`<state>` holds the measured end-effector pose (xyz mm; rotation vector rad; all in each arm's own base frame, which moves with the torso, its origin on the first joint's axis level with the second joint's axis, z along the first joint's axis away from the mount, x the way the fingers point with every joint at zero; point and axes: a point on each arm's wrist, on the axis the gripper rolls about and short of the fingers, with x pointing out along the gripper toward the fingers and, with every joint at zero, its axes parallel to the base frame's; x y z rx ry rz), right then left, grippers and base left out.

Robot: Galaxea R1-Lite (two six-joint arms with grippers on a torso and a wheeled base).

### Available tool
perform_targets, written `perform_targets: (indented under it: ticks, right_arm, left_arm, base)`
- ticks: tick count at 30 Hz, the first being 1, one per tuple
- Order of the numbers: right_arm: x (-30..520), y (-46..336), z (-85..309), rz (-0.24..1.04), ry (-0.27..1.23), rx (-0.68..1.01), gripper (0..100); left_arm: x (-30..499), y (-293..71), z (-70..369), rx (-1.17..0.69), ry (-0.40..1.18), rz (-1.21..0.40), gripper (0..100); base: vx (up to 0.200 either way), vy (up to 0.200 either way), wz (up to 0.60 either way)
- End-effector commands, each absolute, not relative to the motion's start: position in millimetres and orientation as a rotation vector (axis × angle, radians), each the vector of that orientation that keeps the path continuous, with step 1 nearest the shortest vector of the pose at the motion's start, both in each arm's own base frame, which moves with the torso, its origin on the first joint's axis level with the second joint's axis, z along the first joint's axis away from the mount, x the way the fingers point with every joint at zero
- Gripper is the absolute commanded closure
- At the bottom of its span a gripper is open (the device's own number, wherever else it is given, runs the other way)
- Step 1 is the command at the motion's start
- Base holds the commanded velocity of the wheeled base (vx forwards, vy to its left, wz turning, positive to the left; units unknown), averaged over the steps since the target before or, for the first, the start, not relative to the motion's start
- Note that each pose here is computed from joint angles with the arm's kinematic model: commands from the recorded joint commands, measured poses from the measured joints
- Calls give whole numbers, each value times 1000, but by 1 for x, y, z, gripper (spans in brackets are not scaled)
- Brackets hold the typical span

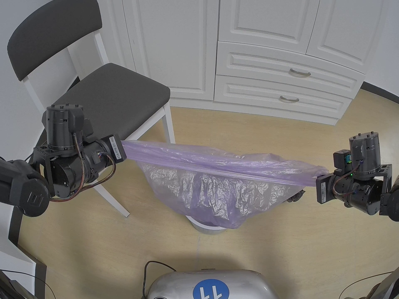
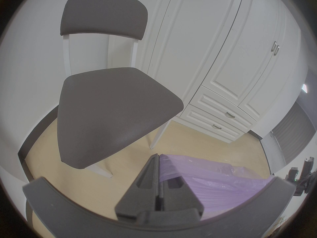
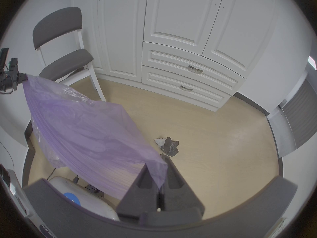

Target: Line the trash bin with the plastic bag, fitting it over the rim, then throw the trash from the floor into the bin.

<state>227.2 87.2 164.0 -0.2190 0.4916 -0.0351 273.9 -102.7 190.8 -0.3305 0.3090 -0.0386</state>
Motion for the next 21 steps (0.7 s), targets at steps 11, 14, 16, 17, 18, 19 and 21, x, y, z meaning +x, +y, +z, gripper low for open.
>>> perform_targets:
  ticks: [11, 14, 16, 17, 18, 19, 21]
  right_arm:
    - [225, 87, 166, -14, 468, -230, 100]
    - [226, 99, 169, 25, 416, -220, 100]
    - [229, 100, 170, 36, 400, -214, 100]
    - [232, 103, 169, 71, 388, -218, 100]
    - [232, 103, 169, 78, 386, -220, 100]
    - [234, 105, 168, 120, 373, -224, 100]
    - [240, 111, 167, 176, 344, -215, 100]
  left_arm:
    - [272, -102, 195, -338, 281, -42, 100]
    - [272, -115, 201, -345, 253, -92, 100]
    - [274, -122, 203, -348, 239, -114, 100]
    - [280, -132, 201, -339, 232, -142, 100]
    - [281, -134, 201, -335, 231, -148, 100]
    - [284, -145, 203, -319, 215, -184, 100]
    - [283, -167, 210, -312, 186, -261, 100]
  base:
    - [0, 0, 0]
    - [0, 0, 0]
    - [0, 0, 0]
    - [0, 0, 0]
    - [0, 0, 0]
    - [0, 0, 0]
    - [0, 0, 0]
